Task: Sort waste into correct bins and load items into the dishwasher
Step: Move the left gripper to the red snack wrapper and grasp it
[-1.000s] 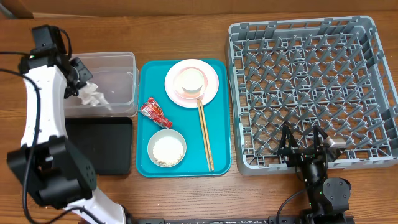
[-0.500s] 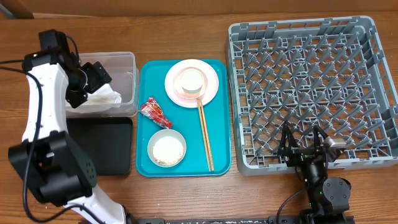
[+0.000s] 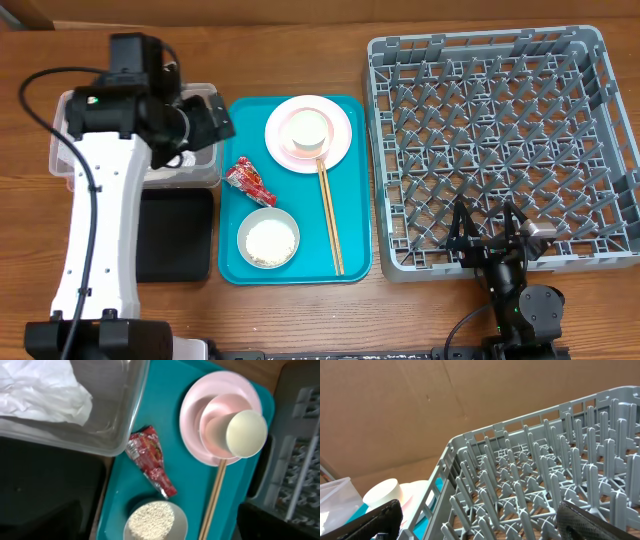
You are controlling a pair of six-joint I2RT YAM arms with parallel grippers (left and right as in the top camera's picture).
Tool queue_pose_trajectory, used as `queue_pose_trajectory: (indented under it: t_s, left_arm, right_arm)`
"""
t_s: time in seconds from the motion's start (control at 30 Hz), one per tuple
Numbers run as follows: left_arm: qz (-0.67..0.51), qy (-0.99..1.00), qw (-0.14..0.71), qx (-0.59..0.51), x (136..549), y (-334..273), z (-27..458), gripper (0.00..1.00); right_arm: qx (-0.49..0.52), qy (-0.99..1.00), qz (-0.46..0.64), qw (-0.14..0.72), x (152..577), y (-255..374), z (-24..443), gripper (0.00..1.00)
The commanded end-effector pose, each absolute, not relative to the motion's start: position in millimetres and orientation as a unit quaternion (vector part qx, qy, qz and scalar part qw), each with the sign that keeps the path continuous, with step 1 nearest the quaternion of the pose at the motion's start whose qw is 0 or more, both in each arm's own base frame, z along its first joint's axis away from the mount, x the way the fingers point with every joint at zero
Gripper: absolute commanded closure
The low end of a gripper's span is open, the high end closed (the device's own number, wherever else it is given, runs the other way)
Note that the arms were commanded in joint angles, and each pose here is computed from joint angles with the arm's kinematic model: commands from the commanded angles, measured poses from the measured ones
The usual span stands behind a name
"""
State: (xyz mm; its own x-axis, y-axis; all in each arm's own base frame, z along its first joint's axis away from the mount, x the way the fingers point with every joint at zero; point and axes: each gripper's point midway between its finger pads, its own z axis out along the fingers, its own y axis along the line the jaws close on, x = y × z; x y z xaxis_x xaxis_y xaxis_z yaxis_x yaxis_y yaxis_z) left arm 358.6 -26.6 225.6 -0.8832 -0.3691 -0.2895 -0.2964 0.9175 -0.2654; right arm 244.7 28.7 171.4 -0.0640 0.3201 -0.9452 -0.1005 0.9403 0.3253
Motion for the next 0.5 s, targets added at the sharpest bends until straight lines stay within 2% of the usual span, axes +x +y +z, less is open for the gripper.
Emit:
queue_pose_trajectory:
  t_s: [0.0, 0.27, 0.47]
  left_arm:
    - [-0.039, 0.969, 0.169, -0.175, 349.9, -30.0, 223.7, 0.0]
    - [-0.017, 0.978, 0.142, -0.15, 331.8, -64.2, 210.4, 0.0]
    - [-0.001, 0.98, 0.134, -0.147, 326.5, -82.3, 181.8, 0.0]
  right_arm:
    - [0.074, 0.711, 0.156, 0.681, 244.7, 29.7, 169.9, 0.0]
    - [0.074, 0.711, 0.156, 0.681, 244.7, 29.7, 169.9, 0.0]
    - [0.074, 0.711, 0.156, 0.681, 244.7, 29.7, 169.9, 0.0]
